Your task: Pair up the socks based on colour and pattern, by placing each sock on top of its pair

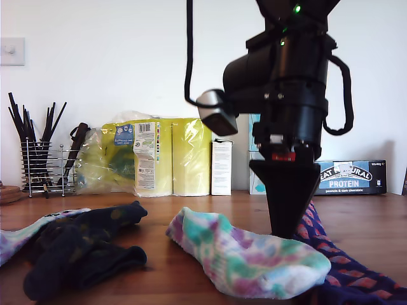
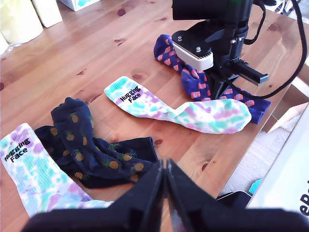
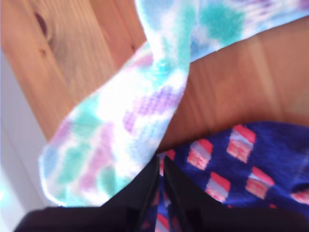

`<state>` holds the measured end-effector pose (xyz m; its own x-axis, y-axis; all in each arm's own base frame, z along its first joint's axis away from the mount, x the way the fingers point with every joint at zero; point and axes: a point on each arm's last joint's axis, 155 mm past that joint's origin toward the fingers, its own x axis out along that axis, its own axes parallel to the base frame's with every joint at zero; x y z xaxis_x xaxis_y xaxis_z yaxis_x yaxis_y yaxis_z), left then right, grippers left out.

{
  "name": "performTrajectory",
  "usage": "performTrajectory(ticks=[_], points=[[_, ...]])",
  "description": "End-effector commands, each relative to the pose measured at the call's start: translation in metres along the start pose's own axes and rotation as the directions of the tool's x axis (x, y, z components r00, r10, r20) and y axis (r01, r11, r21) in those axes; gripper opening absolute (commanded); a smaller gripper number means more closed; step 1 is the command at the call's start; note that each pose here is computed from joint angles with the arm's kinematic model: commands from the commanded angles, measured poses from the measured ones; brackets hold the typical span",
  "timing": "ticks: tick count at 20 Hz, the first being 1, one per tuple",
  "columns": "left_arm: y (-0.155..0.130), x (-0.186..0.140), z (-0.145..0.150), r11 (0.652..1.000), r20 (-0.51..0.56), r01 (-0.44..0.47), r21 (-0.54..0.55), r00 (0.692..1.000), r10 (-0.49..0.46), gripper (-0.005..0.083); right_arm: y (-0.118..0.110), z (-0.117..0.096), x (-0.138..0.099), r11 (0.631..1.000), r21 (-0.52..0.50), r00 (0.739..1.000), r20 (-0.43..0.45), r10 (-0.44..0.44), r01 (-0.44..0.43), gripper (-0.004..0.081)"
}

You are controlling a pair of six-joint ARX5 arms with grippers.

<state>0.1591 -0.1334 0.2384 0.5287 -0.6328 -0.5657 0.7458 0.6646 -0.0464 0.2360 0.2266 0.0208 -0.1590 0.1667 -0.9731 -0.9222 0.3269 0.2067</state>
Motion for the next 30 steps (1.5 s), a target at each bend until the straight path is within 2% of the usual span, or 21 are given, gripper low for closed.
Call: performTrajectory(ticks=[1, 6, 10, 12, 15, 18, 19, 22, 24, 27, 29, 30], points=[[-0.001, 0.002, -0.002, 1.0, -0.006, 0.009, 0.001, 1.0, -0.009, -0.0019, 0.009, -0.007, 0.016, 0.998, 0.019, 0.998, -0.039, 0.056, -0.055, -0.0013], [-0.001, 0.002, -0.001, 1.0, -0.005, 0.009, 0.001, 1.0, -0.008, -0.0019, 0.021, -0.006, 0.015, 0.993, 0.031, 0.993, -0.028, 0.112, -0.111, -0.0013], [-0.001, 0.002, -0.002, 1.0, -0.005, 0.009, -0.002, 1.0, -0.009, -0.0019, 0.05, 0.012, 0.009, 0.97, 0.094, 0.975, 0.036, 0.221, -0.224, -0.0013], [-0.001, 0.002, -0.001, 1.0, -0.005, 0.008, -0.002, 1.0, -0.008, -0.0019, 0.068, 0.028, 0.008, 0.966, 0.068, 0.968, 0.059, 0.246, -0.25, -0.0013], [-0.001, 0.002, -0.002, 1.0, -0.006, 0.008, -0.002, 1.0, -0.008, -0.0019, 0.097, 0.046, 0.01, 0.963, -0.031, 0.961, 0.068, 0.268, -0.266, -0.0013], [-0.001, 0.002, -0.002, 1.0, -0.006, 0.008, -0.003, 1.0, -0.008, -0.0019, 0.087, 0.046, 0.015, 0.983, -0.061, 0.983, 0.038, 0.178, -0.175, -0.0013], [-0.001, 0.002, -0.002, 1.0, -0.006, 0.008, -0.003, 1.0, -0.008, -0.0019, 0.086, 0.045, 0.015, 0.983, -0.056, 0.984, 0.036, 0.175, -0.173, -0.0013], [0.0, 0.002, -0.002, 1.0, -0.009, 0.001, -0.003, 1.0, -0.001, -0.0019, 0.071, 0.044, -0.002, 0.992, -0.036, 0.99, 0.073, 0.123, -0.121, -0.0013], [0.003, 0.004, -0.003, 1.0, -0.019, -0.004, -0.01, 1.0, 0.004, -0.0019, 0.061, 0.049, -0.022, 0.997, -0.013, 0.988, 0.138, 0.072, -0.071, -0.0013], [0.009, 0.009, -0.011, 0.999, -0.066, -0.024, -0.03, 0.998, 0.022, -0.0019, 0.052, 0.068, -0.066, 0.999, 0.032, 0.954, 0.298, -0.029, 0.02, -0.0013], [0.015, 0.015, -0.018, 0.998, -0.115, -0.031, -0.051, 0.993, 0.025, -0.0019, 0.038, 0.078, -0.094, 0.987, 0.101, 0.9, 0.406, -0.155, 0.125, -0.0013], [0.017, 0.019, -0.021, 0.996, -0.14, -0.036, -0.078, 0.99, 0.024, -0.0019, 0.031, 0.079, -0.106, 0.973, 0.15, 0.865, 0.449, -0.224, 0.175, -0.0013]])
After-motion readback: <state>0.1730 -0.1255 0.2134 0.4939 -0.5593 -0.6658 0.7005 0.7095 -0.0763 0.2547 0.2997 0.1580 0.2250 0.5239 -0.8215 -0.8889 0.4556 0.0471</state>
